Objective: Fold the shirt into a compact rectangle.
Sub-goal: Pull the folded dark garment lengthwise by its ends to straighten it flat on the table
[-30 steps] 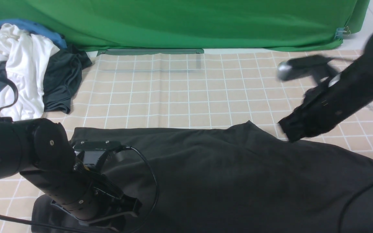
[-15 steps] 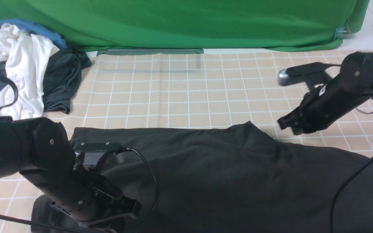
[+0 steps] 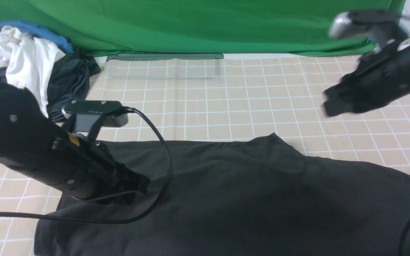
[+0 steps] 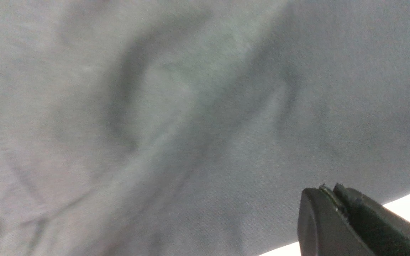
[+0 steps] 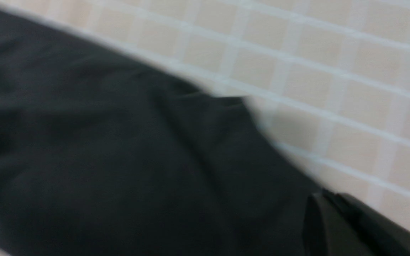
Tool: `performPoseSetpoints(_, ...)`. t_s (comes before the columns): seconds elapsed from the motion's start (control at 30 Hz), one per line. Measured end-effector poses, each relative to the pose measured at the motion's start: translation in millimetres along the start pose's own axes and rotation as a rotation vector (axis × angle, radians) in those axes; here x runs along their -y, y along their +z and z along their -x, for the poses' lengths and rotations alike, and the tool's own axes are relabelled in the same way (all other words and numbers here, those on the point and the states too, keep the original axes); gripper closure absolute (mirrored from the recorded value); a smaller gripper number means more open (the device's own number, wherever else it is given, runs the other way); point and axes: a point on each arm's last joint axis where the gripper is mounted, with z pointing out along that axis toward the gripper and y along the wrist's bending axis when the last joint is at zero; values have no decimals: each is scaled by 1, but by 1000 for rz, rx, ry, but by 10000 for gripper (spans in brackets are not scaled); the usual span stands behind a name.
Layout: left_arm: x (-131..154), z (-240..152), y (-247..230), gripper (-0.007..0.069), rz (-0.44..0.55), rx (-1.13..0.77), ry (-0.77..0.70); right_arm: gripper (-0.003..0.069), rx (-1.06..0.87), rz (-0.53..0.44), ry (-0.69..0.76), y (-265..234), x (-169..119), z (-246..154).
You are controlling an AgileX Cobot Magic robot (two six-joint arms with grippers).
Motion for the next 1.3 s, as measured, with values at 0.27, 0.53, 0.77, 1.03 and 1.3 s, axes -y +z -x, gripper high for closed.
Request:
performPoseSetpoints(0.27, 2, -16, -28, 606, 32, -5, 2, 622, -131, 57, -41, 110, -22, -11)
performPoseSetpoints(0.53, 7, -29, -57, 606, 23, 60, 8, 622, -61, -15, -8, 149, -6, -12)
performPoseSetpoints(0.77, 11, -42, -83, 606, 19, 163, 4, 622, 55, -91, 51, 113, 28, 6)
performPoseSetpoints(1.03, 12, -48, -92, 606, 15, 195, 5, 622, -19, -167, 88, -9, 61, -3)
performPoseSetpoints(1.3, 12, -45, -92, 606, 14, 229, 5, 497, -176, -407, 374, -91, 96, -68)
